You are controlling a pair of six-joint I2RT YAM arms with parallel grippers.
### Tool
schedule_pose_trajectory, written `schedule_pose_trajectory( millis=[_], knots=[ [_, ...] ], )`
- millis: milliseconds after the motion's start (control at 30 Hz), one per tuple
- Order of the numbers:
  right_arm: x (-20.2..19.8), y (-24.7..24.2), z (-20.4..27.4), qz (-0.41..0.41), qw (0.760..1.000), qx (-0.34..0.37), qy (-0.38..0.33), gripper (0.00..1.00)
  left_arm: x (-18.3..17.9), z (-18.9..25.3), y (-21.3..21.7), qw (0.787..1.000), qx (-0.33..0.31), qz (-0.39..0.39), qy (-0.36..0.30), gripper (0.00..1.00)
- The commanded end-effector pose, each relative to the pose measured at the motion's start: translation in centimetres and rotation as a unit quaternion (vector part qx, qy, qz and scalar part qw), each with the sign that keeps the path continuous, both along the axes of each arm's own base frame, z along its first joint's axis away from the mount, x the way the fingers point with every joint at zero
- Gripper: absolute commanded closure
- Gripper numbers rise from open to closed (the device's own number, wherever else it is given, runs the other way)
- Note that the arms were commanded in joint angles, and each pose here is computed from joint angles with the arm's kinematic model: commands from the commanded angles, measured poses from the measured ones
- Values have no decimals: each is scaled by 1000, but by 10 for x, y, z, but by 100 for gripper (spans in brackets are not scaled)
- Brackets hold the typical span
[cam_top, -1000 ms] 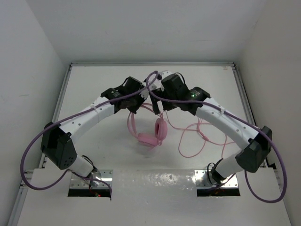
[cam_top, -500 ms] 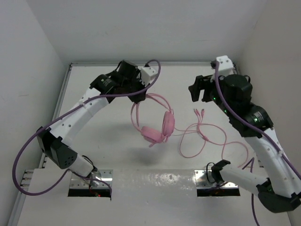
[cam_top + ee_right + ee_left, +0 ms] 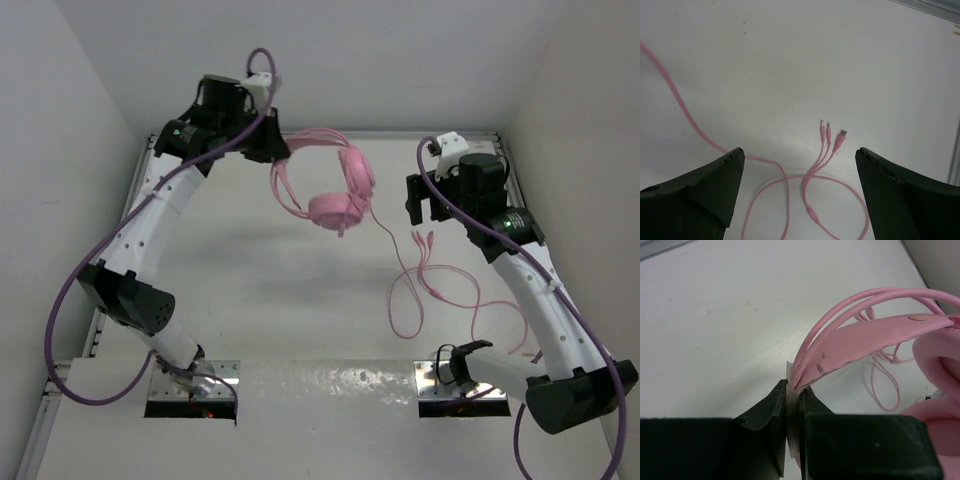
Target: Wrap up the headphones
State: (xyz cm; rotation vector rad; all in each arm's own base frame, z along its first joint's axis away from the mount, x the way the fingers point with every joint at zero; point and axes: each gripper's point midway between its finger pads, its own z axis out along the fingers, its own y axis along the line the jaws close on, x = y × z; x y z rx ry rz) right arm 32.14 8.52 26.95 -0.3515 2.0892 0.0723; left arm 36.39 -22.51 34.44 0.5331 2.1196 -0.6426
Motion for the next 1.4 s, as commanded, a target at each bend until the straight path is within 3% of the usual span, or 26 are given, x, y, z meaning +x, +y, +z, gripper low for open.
schedule_pose_trajectory(
  millis=[0, 133, 300, 433, 600, 733, 967, 1067, 1200, 1300, 1367],
  knots=[
    [1, 31, -7, 107, 993, 47, -34, 9, 32, 7, 39, 991, -108, 64, 49, 100],
    [11, 55, -27, 183, 977, 58, -91, 10, 41, 2, 52, 989, -113, 86, 49, 100],
    [34, 75, -75, 192, 977, 78, -49, 14, 61, 15, 70, 984, -133, 114, 22, 100],
    [64, 106, -113, 211, 975, 65, -38, 9, 79, 5, 99, 968, -186, 153, 71, 100],
    [104, 125, -148, 180, 982, 35, -44, 2, 87, 8, 100, 968, -191, 150, 67, 100],
    [137, 109, -171, 75, 997, 28, -20, 3, 94, 7, 100, 967, -193, 152, 65, 100],
    [129, 115, -208, 90, 995, 19, 32, 8, 110, 30, 104, 969, -198, 148, 27, 100],
    [129, 122, -220, 98, 993, 19, 69, 19, 115, 42, 104, 967, -208, 143, 15, 100],
    [125, 124, -250, 77, 990, 31, 115, 42, 117, 56, 105, 968, -208, 138, -7, 100],
    [125, 134, -259, 74, 986, 51, 141, 96, 117, 57, 101, 963, -238, 129, 11, 100],
    [123, 146, -252, 67, 985, 68, 147, 100, 116, 60, 96, 959, -257, 118, 17, 100]
  ],
)
